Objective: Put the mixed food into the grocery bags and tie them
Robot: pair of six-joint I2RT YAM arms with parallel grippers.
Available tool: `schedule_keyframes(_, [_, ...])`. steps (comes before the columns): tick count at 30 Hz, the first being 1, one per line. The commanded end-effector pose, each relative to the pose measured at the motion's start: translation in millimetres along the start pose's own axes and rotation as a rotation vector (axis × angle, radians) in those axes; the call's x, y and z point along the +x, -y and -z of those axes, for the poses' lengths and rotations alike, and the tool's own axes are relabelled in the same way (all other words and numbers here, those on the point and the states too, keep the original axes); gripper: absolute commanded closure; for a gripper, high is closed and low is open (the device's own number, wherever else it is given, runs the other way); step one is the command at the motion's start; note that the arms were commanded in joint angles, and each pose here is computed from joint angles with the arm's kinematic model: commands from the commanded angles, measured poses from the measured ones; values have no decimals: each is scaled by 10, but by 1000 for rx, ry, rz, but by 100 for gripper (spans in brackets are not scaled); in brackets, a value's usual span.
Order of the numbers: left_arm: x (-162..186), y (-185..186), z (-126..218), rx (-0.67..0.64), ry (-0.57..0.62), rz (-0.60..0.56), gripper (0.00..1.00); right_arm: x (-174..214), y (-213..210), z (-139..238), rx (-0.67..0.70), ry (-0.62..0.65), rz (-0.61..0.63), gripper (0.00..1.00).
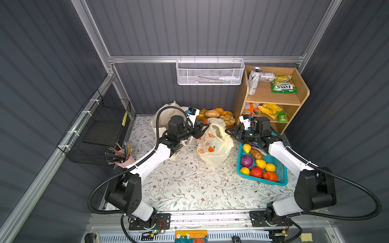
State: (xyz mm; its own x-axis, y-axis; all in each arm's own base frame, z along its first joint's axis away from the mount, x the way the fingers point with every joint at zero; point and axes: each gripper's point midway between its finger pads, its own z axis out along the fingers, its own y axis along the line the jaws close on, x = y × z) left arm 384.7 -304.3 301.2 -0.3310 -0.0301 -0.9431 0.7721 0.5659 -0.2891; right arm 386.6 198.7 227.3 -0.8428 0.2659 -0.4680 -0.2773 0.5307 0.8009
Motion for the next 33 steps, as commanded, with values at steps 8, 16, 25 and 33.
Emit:
schedule_keyframes(8, [-38, 112, -77, 53, -5, -26, 51, 245, -219, -296, -91, -99, 28, 57])
schedule_keyframes(16, [46, 286, -331, 115, -90, -61, 51, 222, -251, -267, -152, -70, 18, 100])
schedule_keyframes(25, [896, -97, -273, -62, -251, -10, 65, 208, -421, -68, -349, -42, 12, 100])
schedule_keyframes(33, [1007, -147, -398, -53, -231, 51, 63, 264, -552, -20, -445, -79, 23, 100])
